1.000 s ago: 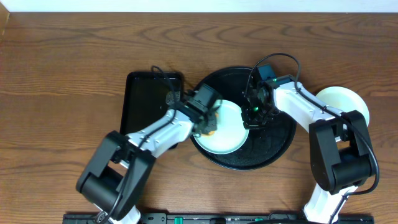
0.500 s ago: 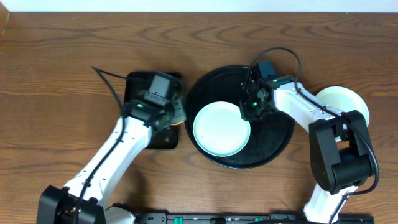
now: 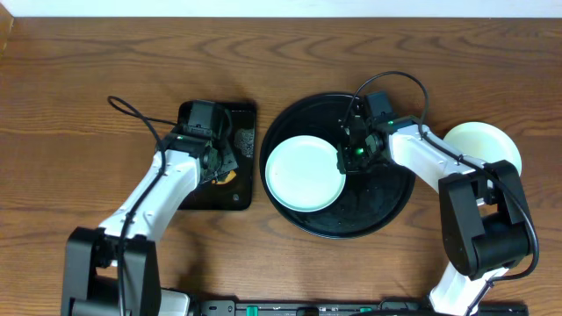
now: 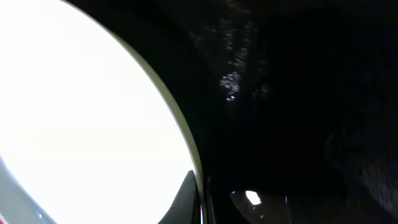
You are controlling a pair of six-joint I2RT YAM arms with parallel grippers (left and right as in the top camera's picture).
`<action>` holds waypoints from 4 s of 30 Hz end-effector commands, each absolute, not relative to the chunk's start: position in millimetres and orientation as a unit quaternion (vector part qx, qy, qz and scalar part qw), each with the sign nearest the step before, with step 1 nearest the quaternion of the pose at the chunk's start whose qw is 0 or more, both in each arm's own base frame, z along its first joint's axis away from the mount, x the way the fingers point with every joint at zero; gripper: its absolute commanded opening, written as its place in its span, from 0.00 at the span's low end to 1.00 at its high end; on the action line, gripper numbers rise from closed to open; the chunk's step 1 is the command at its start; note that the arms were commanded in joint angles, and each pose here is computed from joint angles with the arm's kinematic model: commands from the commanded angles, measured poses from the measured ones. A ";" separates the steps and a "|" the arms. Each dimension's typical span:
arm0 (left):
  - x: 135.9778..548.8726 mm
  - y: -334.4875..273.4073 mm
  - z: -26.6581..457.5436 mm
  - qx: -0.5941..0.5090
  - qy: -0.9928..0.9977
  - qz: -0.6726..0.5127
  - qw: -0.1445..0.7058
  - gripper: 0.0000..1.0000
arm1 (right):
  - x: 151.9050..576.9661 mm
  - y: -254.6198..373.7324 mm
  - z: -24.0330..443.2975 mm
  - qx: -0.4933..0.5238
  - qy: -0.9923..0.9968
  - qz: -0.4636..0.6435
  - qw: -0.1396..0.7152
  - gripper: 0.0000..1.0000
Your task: Clean dirty plates on tray and stack at the side
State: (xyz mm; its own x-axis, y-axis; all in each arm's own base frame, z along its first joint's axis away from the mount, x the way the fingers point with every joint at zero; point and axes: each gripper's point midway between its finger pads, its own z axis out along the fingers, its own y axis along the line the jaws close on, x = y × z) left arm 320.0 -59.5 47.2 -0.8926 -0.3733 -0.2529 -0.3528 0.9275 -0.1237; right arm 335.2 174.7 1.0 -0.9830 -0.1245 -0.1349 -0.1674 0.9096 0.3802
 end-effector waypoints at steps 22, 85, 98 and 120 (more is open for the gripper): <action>327.0 -57.1 38.1 -0.099 0.984 -0.020 0.145 0.08 | 376.0 103.9 118.7 -0.077 0.958 0.043 0.272 0.01; 344.6 -60.9 14.2 -0.028 0.988 -0.013 0.151 0.08 | 363.4 82.7 195.8 -0.047 0.856 -0.311 0.410 0.01; 346.0 -61.2 44.9 -0.028 0.982 -0.021 0.185 0.58 | 369.3 -4.0 201.9 0.116 0.892 -0.194 0.390 0.01; 323.5 -56.7 79.8 -0.028 0.981 -0.022 0.191 0.59 | 306.2 -189.4 133.6 0.384 0.885 -0.101 0.242 0.01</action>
